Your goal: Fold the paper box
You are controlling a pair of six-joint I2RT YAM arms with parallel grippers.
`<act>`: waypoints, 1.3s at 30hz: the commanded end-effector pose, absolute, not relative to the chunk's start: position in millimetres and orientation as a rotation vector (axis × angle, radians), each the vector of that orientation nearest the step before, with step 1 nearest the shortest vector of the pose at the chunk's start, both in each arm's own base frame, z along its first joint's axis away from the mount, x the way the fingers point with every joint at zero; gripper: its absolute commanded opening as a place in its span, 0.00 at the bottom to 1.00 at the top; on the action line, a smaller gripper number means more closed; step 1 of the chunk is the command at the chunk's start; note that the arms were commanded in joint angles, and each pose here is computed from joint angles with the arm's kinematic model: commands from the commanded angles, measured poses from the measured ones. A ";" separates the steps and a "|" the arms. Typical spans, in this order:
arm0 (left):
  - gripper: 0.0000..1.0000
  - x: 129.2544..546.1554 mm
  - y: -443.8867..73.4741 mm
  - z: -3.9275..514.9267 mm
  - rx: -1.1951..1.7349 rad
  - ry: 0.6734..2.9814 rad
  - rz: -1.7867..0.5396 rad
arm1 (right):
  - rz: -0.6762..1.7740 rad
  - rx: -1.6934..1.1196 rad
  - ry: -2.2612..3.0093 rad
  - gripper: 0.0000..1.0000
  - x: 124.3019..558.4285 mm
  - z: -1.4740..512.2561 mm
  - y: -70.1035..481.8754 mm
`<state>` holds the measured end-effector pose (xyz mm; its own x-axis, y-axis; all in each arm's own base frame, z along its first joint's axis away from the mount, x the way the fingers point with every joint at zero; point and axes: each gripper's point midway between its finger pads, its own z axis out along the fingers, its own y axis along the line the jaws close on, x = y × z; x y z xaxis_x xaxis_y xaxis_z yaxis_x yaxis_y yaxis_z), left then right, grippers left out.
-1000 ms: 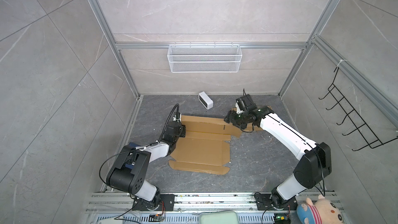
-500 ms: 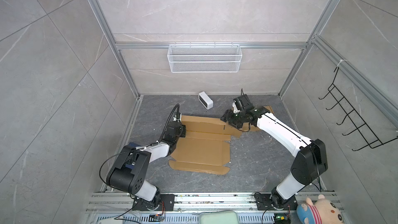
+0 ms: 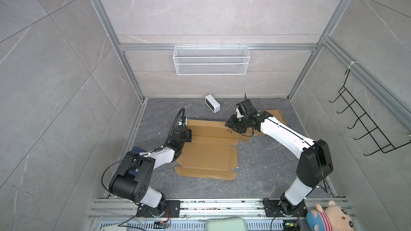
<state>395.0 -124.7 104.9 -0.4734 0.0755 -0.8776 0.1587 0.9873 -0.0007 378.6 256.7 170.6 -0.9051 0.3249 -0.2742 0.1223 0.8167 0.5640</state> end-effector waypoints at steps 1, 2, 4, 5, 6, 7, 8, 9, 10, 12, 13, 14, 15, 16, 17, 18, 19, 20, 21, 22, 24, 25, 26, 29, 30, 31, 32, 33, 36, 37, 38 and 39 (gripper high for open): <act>0.00 389.2 -122.5 121.4 0.137 2.048 -0.098 | 0.835 0.286 2.626 0.44 381.9 171.2 267.0; 0.00 386.4 -119.6 121.6 0.138 2.056 -0.082 | 0.863 0.240 2.612 0.46 382.8 177.6 270.3; 0.00 382.0 -112.4 122.2 0.111 2.073 -0.063 | 0.907 0.156 2.591 0.53 382.7 190.9 272.4; 0.00 380.0 -110.3 122.1 0.095 2.081 -0.063 | 0.926 0.114 2.581 0.56 380.9 197.3 270.7; 0.00 379.3 -107.5 121.9 0.078 2.097 -0.053 | 0.941 0.092 2.568 0.58 379.4 204.3 265.7; 0.00 378.8 -105.6 121.3 0.065 2.114 -0.043 | 0.949 0.082 2.554 0.60 378.3 209.8 259.3; 0.00 378.9 -103.0 120.4 0.054 2.134 -0.030 | 0.953 0.083 2.539 0.61 376.8 214.1 249.9; 0.00 379.7 -102.7 120.5 0.053 2.150 -0.028 | 0.949 0.092 2.525 0.62 376.2 217.9 239.1; 0.00 381.2 -103.8 121.1 0.059 2.159 -0.031 | 0.936 0.097 2.515 0.62 373.9 219.6 228.9; 0.00 383.8 -105.5 120.9 0.071 2.183 -0.029 | 0.884 0.113 2.493 0.63 367.3 220.9 208.0; 0.00 384.8 -106.0 120.6 0.077 2.190 -0.024 | 0.850 0.124 2.493 0.63 363.4 215.7 200.3; 0.00 385.9 -106.1 120.0 0.081 2.195 -0.019 | 0.824 0.141 2.488 0.62 358.7 208.4 194.5; 0.00 386.7 -105.4 119.0 0.083 2.195 -0.012 | 0.822 0.167 2.470 0.61 354.9 200.4 190.6; 0.00 388.1 -103.9 118.5 0.076 2.194 -0.006 | 0.824 0.213 2.451 0.59 350.4 187.8 186.9; 0.00 389.0 -101.6 117.8 0.063 2.197 -0.009 | 0.829 0.257 2.413 0.56 347.0 177.1 184.8; 0.00 389.9 -101.1 117.8 0.060 2.196 -0.011 | 0.834 0.263 2.368 0.55 344.8 171.8 187.3; 0.00 390.8 -100.7 117.7 0.057 2.196 -0.013 | 0.810 0.256 2.331 0.55 339.8 164.5 190.3; 0.00 391.6 -100.1 116.8 0.050 2.202 -0.012 | 0.762 0.254 2.305 0.55 336.0 159.6 191.8; 0.00 392.2 -99.3 115.8 0.043 2.214 -0.014 | 0.723 0.254 2.289 0.55 334.0 156.5 192.4; 0.00 392.1 -99.9 113.1 0.039 2.234 -0.023 | 0.681 0.261 2.279 0.55 330.6 150.3 193.4; 0.00 391.1 -103.2 109.1 0.039 2.269 -0.043 | 0.627 0.278 2.278 0.55 324.4 135.4 196.4; 0.00 390.3 -104.6 107.2 0.037 2.281 -0.054 | 0.609 0.299 2.291 0.55 322.6 124.0 196.6; 0.00 389.4 -105.0 104.6 0.034 2.289 -0.058 | 0.607 0.312 2.305 0.55 322.4 113.2 198.4; 0.00 388.8 -104.8 100.3 0.041 2.308 -0.053 | 0.581 0.317 2.334 0.55 326.7 87.1 203.5; 0.00 388.9 -104.4 99.4 0.043 2.313 -0.050 | 0.571 0.315 2.336 0.55 329.6 81.9 204.8; 0.00 389.3 -104.6 99.4 0.044 2.314 -0.052 | 0.568 0.316 2.335 0.55 332.4 78.4 205.9; 0.00 389.7 -105.0 99.4 0.044 2.316 -0.055 | 0.572 0.311 2.330 0.54 335.8 75.4 209.0; 0.00 390.1 -105.8 98.7 0.047 2.318 -0.058 | 0.572 0.315 2.333 0.54 338.2 72.8 211.2; 0.00 390.4 -106.5 97.6 0.047 2.321 -0.062 | 0.548 0.354 2.351 0.54 341.1 57.6 211.1; 0.00 390.2 -106.5 97.0 0.044 2.321 -0.064 | 0.546 0.369 2.354 0.54 341.4 53.2 210.6; 0.00 390.2 -106.6 97.2 0.044 2.320 -0.065 | 0.543 0.379 2.355 0.54 342.4 49.8 210.7; 0.00 390.1 -106.6 97.0 0.043 2.319 -0.067 | 0.538 0.388 2.359 0.55 343.2 47.2 210.9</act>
<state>390.1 -104.4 102.7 -0.6560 0.0255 -0.7544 0.0534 0.9985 -0.0127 332.1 208.5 44.0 -0.7658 0.3580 -0.5342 0.1021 0.8878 0.4487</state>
